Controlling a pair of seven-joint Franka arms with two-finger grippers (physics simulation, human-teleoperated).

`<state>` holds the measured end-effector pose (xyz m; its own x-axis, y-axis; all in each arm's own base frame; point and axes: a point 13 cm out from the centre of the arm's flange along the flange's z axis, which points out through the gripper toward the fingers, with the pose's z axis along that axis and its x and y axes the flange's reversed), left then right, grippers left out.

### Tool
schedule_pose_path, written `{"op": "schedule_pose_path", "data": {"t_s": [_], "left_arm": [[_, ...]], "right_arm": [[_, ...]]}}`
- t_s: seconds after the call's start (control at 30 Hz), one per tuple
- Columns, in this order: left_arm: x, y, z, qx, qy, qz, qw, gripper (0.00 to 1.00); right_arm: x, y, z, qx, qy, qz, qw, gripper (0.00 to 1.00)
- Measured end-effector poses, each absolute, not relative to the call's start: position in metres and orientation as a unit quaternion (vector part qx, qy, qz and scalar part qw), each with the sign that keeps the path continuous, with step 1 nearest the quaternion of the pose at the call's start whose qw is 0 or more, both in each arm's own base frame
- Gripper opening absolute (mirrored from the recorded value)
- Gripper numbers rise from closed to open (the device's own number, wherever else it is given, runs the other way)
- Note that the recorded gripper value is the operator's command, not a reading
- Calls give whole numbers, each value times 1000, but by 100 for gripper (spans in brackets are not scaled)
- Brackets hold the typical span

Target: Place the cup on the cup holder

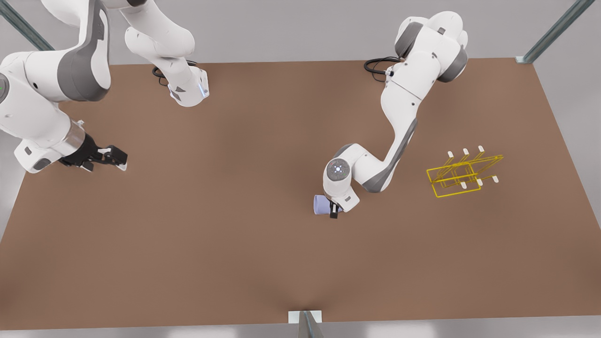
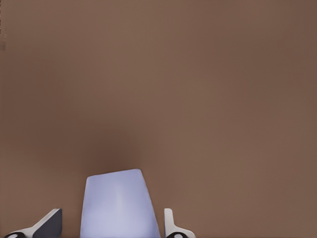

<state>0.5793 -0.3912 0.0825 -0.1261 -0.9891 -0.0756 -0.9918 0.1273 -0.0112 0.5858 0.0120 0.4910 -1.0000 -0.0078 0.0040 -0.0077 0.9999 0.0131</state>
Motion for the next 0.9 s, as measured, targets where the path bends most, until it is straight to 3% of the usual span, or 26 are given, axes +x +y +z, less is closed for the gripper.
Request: {"op": "schedule_pose_path", "data": {"t_s": [0.9], "left_arm": [[567, -397, 55, -694, 719, 33, 26, 100]], "right_arm": [[583, 1, 496, 43, -999, -10, 22, 100]]}}
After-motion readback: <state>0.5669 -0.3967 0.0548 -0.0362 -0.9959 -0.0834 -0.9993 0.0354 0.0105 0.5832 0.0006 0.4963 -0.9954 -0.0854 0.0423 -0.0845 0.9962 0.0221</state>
